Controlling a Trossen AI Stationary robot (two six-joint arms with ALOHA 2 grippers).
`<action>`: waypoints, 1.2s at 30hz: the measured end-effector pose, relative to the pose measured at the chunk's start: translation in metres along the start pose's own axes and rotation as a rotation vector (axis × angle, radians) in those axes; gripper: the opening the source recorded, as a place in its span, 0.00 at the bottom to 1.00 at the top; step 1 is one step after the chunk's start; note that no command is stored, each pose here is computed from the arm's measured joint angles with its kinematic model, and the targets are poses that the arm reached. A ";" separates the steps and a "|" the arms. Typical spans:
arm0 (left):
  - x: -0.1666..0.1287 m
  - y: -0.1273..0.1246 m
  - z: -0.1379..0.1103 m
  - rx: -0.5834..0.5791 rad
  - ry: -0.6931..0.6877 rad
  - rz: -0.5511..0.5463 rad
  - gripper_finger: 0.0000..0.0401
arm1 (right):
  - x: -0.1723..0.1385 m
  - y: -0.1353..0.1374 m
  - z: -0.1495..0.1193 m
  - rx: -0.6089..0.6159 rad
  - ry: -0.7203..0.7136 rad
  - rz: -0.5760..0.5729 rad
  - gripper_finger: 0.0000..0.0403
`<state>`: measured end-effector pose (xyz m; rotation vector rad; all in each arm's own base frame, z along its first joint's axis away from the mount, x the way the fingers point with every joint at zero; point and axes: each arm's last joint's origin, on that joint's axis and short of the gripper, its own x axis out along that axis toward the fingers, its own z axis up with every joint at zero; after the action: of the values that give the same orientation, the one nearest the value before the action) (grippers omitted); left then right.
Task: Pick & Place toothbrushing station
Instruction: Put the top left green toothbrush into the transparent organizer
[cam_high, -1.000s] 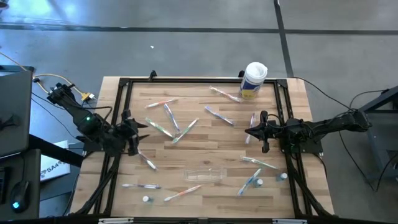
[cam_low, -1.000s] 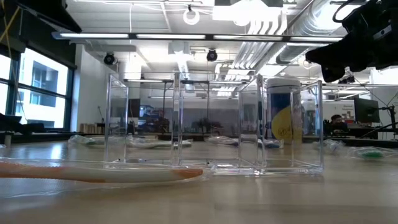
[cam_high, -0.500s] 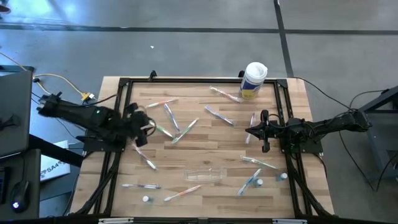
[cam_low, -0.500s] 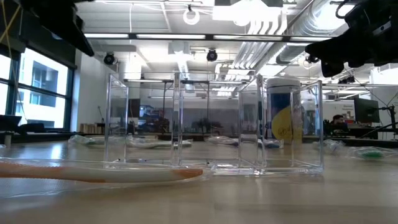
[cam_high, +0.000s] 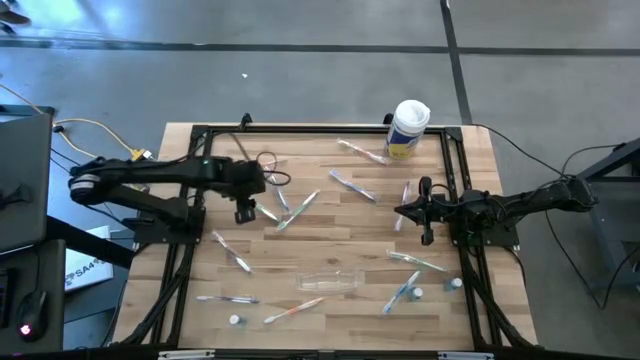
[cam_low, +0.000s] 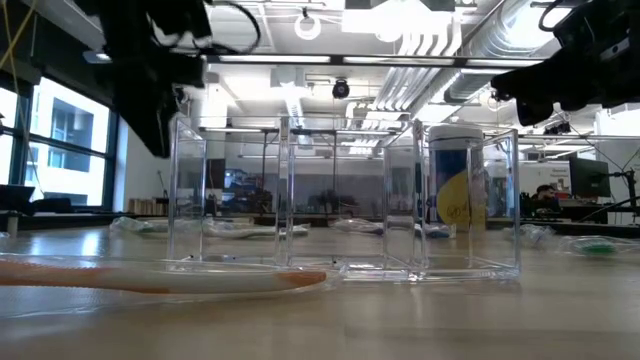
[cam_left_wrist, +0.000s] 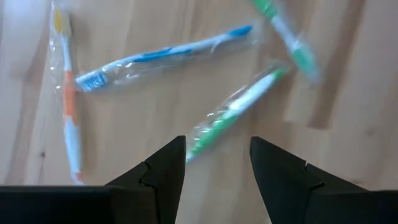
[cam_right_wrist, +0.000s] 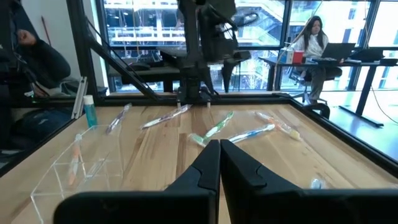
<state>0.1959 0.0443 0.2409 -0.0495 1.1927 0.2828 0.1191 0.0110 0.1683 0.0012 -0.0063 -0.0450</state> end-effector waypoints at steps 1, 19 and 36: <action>0.006 0.002 0.002 0.028 0.020 0.004 0.44 | 0.000 0.000 0.000 0.000 0.003 0.000 0.01; 0.083 -0.001 0.013 0.329 0.294 -0.040 0.44 | 0.003 0.001 -0.006 0.046 0.056 -0.001 0.01; 0.108 -0.005 0.015 0.281 0.324 -0.091 0.44 | 0.004 0.001 -0.007 0.067 0.068 -0.002 0.01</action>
<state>0.2475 0.0631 0.1470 0.0993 1.5379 0.0243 0.1230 0.0115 0.1614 0.0698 0.0598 -0.0467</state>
